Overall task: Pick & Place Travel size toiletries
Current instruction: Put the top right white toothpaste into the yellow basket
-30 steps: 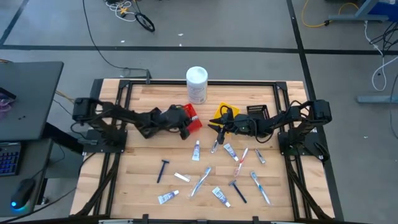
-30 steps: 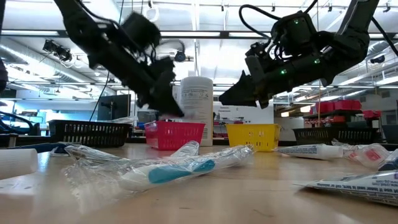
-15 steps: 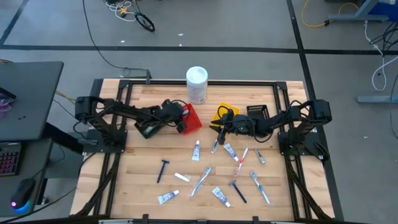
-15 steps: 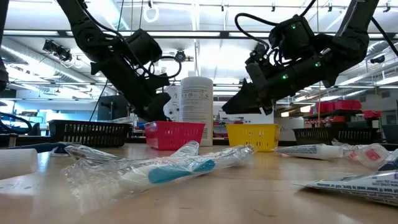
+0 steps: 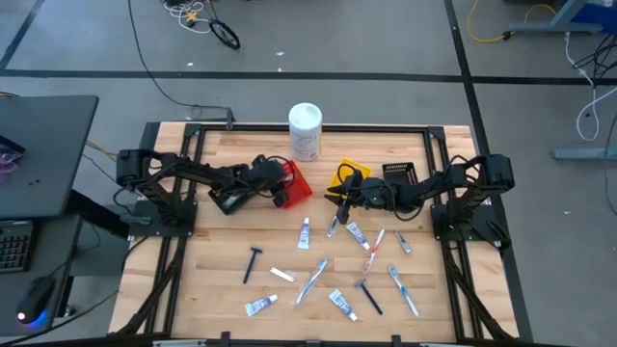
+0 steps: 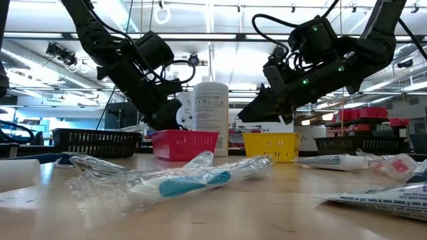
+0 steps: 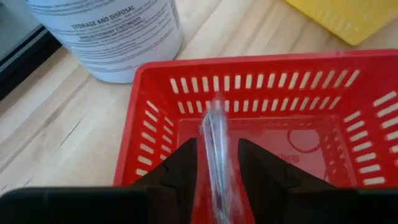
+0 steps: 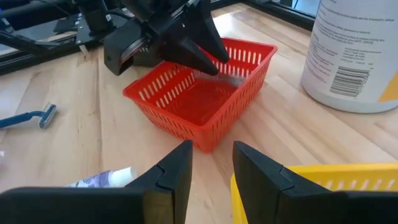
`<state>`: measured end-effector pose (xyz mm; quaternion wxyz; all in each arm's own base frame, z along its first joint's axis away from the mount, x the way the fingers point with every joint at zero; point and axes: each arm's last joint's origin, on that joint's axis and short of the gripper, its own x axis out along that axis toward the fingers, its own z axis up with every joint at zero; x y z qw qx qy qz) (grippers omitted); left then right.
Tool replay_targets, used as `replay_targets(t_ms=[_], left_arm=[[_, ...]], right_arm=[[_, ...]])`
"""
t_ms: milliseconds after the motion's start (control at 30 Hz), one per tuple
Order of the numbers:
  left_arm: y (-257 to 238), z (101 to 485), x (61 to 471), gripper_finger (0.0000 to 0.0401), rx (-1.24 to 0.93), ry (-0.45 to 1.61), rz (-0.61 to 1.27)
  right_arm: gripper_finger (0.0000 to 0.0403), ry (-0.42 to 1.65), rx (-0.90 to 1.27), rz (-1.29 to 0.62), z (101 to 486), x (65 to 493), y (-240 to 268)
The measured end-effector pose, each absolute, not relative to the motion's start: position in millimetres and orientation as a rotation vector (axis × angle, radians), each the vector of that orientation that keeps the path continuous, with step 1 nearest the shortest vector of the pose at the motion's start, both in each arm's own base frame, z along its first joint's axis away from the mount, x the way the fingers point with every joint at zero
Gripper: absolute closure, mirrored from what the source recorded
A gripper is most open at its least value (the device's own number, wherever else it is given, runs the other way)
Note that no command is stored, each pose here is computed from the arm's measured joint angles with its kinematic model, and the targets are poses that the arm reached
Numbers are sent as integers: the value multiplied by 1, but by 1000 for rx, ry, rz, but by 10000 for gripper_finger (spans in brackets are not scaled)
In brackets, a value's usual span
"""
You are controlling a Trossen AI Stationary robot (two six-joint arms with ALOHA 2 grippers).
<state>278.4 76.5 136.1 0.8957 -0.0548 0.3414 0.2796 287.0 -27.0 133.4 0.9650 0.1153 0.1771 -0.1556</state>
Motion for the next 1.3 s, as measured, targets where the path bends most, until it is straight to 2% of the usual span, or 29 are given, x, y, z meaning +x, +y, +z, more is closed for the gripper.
replay_targets(t_ms=[200, 367, 467, 700, 967, 1100, 1300], left_arm=[[76, 137, 280, 255, -197, 669, 591], [75, 141, 283, 258, -230, 612, 595], [73, 148, 289, 264, -273, 504, 580], [57, 171, 304, 277, -350, 247, 421], [10, 171, 309, 279, -408, 265, 279], [-24, 169, 307, 279, -398, 293, 231], [-67, 166, 298, 270, -385, 312, 240]], right_arm=[[279, 312, 202, -299, 138, 289, -27], [279, 208, 144, -179, 149, 293, -25], [279, 143, 117, -96, 156, 294, -23], [279, -61, 53, -53, 176, 295, -26], [279, -233, 0, -75, 197, 296, -33], [279, -222, -10, -20, 207, 308, -36], [279, -20, -42, -8, 213, 333, -43]])
